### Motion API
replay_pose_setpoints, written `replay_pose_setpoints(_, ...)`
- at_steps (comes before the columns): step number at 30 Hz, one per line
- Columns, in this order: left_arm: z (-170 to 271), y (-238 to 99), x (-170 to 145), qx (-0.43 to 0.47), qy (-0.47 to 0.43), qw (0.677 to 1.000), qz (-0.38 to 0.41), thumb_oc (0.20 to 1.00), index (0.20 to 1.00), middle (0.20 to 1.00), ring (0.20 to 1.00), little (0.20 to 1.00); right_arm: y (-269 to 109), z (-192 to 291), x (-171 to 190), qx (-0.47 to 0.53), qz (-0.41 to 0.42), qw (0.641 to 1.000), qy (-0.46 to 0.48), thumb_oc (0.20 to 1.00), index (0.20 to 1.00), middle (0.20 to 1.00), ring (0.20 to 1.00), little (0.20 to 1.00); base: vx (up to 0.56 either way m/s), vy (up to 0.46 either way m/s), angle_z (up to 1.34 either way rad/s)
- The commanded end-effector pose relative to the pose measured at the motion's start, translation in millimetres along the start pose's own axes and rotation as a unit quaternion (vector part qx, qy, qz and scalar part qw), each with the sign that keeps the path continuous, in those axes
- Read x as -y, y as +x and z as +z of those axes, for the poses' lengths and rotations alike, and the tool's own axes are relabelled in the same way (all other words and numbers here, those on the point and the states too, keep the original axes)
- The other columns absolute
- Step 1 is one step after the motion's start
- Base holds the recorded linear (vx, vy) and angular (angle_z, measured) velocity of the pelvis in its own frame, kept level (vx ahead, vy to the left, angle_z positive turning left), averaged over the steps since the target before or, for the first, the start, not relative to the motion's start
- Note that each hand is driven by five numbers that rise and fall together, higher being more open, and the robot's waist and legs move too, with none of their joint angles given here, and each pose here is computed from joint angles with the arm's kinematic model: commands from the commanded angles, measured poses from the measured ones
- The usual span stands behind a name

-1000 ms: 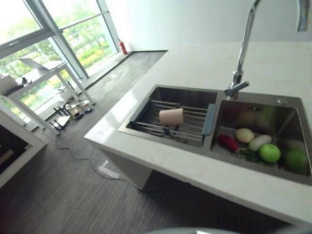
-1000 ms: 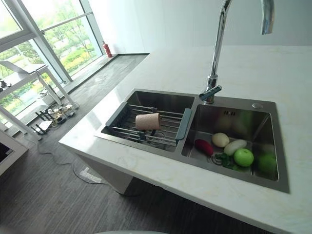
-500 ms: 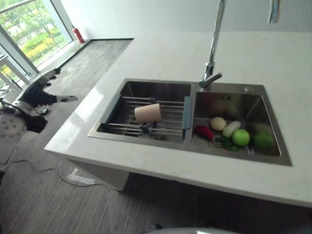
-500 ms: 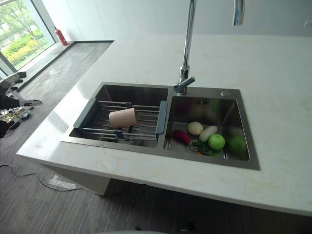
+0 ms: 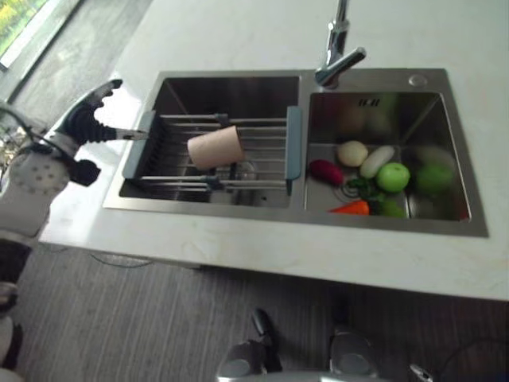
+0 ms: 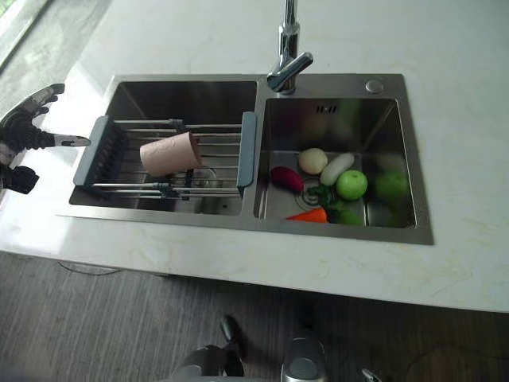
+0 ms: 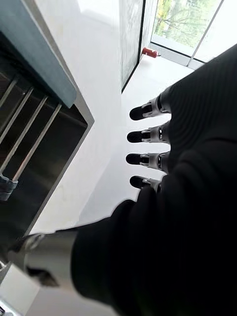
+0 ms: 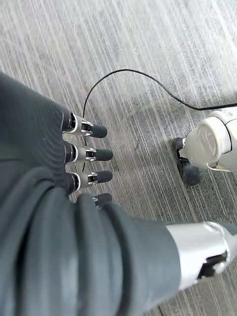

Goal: Place the dishes in the dishwasher.

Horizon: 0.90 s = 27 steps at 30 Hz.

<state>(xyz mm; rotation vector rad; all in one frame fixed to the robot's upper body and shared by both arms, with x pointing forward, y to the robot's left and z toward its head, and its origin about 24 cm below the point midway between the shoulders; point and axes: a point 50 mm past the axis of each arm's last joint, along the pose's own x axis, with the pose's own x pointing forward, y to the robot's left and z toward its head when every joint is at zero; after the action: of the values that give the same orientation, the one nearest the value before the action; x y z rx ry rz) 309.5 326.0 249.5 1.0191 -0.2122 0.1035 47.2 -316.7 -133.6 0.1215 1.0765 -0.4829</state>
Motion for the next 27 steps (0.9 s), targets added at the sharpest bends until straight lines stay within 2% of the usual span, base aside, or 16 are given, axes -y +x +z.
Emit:
replay_pose_setpoints(1,20,10,-38,0.040,0.005,0.994,0.106,1.000,1.000,1.000,1.000,1.000,0,7,4,0.017,0.003,1.000,0.022,1.000,1.000,1.000,1.000,1.000,-0.07,-0.020,0.02)
replay_pose_setpoints(5,34,16,-38,0.066,0.006,0.992,0.112,1.000,1.000,1.000,1.000,1.000,1,12,2,0.025,0.009,0.999,0.025,1.000,1.000,1.000,1.000,1.000,-0.04,-0.037,-0.04)
replay_pose_setpoints(11,52,20,-22,0.100,0.008,0.991,0.086,1.000,1.000,1.000,1.000,1.000,3,15,-2,0.029,0.014,0.999,0.033,1.000,1.000,1.000,1.000,1.000,0.00,-0.032,-0.02)
replay_pose_setpoints(27,74,23,4,0.131,0.007,0.991,0.018,1.000,1.000,1.000,1.000,1.000,5,20,-6,0.039,0.018,0.998,0.040,1.000,1.000,1.000,1.000,1.000,0.00,-0.001,-0.01)
